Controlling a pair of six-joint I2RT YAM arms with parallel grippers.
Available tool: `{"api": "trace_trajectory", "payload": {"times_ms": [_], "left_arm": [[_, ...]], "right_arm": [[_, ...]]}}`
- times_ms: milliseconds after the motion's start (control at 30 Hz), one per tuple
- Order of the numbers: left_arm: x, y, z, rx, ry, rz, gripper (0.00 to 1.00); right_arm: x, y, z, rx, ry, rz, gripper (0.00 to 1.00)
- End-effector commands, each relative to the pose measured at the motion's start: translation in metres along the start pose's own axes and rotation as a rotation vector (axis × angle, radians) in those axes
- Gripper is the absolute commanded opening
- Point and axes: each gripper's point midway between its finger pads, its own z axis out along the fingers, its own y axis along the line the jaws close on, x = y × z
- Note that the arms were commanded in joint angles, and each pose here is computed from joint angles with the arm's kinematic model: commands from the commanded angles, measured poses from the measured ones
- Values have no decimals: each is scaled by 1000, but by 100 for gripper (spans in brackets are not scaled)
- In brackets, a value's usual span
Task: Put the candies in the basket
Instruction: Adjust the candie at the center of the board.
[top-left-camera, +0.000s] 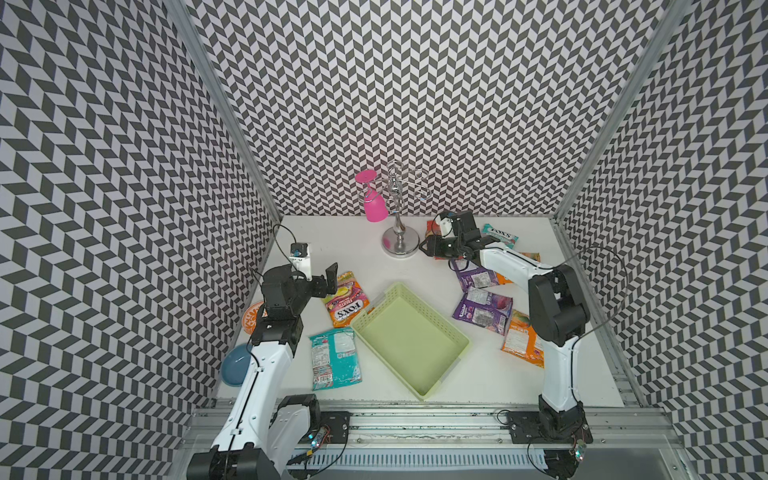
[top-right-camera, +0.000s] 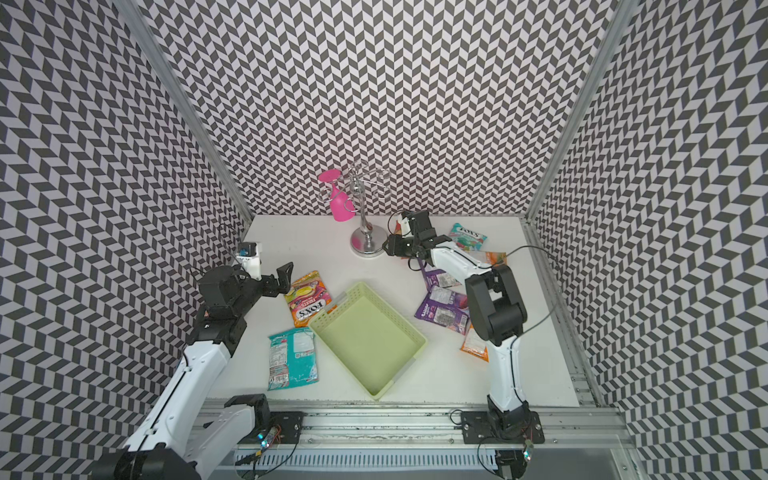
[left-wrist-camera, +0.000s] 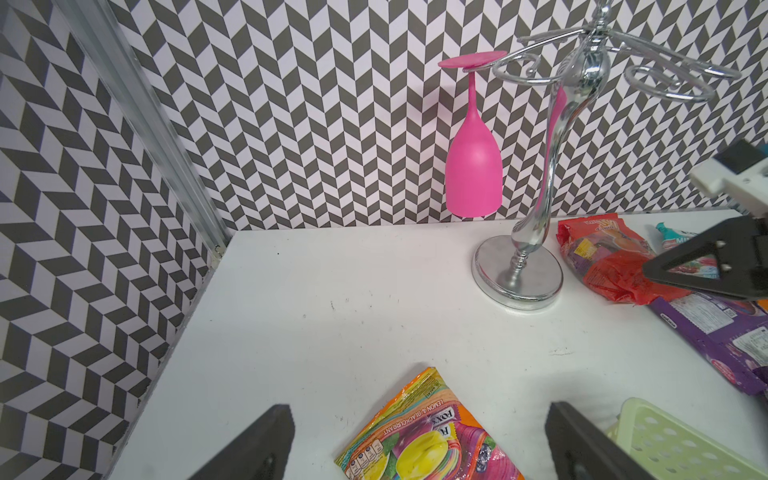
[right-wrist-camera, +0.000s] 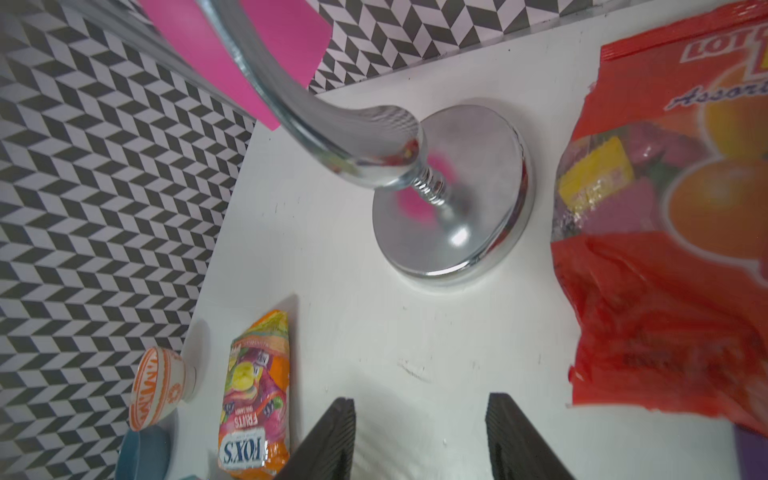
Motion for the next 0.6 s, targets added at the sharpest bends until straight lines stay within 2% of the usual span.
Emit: {"api": "trace_trajectory", "payload": {"times_ms": [0,133,233,433,567], "left_arm": [[-15,-1,-6,2,-30,10,99],[-14,-2,-5,4,-28,12,99],[-15,-2,-5,0,-27,14,99],[-13,-5,-3,7,-19,17,99],[-13,-6,-2,14,-20,18,99]], "right_arm": [[-11,-11,31,-24,-9,47,53],[-27,-13,54,-49,-36,70,51],[-37,-33,54,-4,-74,132,50],[-59,-87,5,70,-209,286,47],[-68,-103,-26,117,-261,272,47]]}}
